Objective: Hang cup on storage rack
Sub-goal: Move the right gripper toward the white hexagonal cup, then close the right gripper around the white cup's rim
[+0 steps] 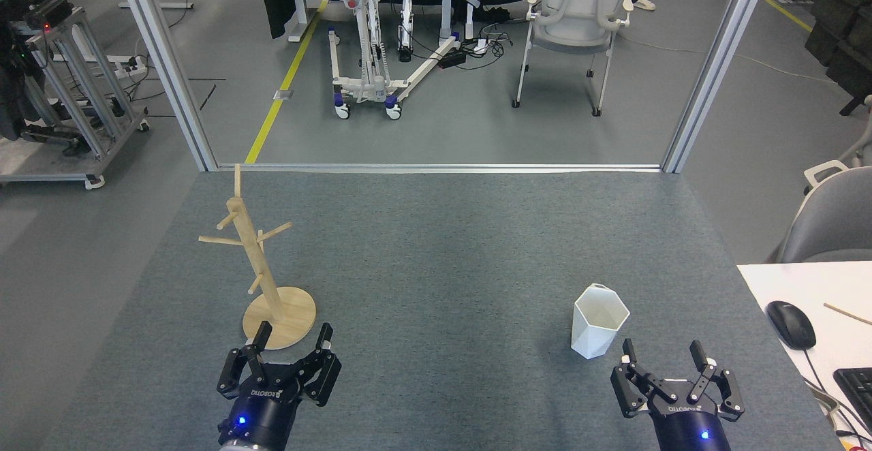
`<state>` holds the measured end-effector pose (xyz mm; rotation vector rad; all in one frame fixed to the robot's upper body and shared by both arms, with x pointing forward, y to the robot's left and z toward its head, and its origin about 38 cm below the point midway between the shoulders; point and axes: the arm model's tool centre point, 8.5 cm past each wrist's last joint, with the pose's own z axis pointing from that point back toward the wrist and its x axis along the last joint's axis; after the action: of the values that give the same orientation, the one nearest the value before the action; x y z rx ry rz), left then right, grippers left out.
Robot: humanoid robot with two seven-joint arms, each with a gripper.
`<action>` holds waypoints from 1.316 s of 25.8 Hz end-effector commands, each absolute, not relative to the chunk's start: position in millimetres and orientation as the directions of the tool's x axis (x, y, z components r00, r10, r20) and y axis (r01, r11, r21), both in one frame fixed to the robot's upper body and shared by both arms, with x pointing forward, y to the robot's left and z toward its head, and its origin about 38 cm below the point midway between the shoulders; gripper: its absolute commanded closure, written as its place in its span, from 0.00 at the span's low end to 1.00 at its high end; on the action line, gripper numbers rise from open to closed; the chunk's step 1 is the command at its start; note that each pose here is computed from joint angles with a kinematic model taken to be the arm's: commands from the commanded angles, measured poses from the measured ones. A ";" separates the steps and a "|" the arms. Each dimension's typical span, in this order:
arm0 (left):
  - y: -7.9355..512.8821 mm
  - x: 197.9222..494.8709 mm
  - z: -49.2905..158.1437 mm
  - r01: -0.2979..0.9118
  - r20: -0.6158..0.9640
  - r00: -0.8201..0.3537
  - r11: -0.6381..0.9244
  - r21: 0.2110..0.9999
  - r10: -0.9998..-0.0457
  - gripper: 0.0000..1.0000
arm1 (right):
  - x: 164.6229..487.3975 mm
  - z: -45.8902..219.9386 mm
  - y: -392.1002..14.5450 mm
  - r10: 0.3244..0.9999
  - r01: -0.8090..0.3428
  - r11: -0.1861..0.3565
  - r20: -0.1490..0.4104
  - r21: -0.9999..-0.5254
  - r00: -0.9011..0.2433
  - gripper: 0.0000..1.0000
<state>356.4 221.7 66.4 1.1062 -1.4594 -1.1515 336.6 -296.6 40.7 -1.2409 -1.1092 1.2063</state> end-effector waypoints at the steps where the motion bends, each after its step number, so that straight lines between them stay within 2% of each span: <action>1: 221.7 356.1 66.0 -0.095 0.136 -0.151 0.151 0.984 -0.979 0.00 | 336.5 39.8 -295.3 0.997 -0.043 -0.035 -0.038 -0.998 0.069 0.01; 14: 211.8 356.7 63.6 -0.088 0.163 -0.153 0.178 0.980 -0.975 0.00 | 338.3 34.1 -298.5 0.996 -0.060 -0.039 -0.043 -0.997 0.074 0.01; 17: 212.2 356.8 64.2 -0.089 0.161 -0.153 0.176 0.980 -0.975 0.00 | 345.4 34.7 -295.8 0.997 -0.055 -0.024 -0.028 -0.998 0.070 0.01; 20: 211.8 356.3 63.6 -0.088 0.163 -0.153 0.178 0.980 -0.975 0.00 | 347.2 23.6 -294.2 0.998 -0.088 -0.017 -0.022 -0.996 0.065 0.01; 26: 209.7 356.4 65.8 -0.094 0.169 -0.154 0.184 0.978 -0.974 0.00 | 378.9 19.9 -272.6 1.000 -0.105 -0.022 -0.023 -0.994 0.006 0.01; 34: 210.7 355.9 65.2 -0.092 0.166 -0.154 0.181 0.979 -0.974 0.00 | 399.5 15.2 -259.2 1.000 -0.128 -0.019 -0.017 -0.992 -0.019 0.01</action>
<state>356.2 210.1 64.9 1.0787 -1.4723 -1.1278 390.9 -262.8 16.9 -1.1289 -1.1215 1.2828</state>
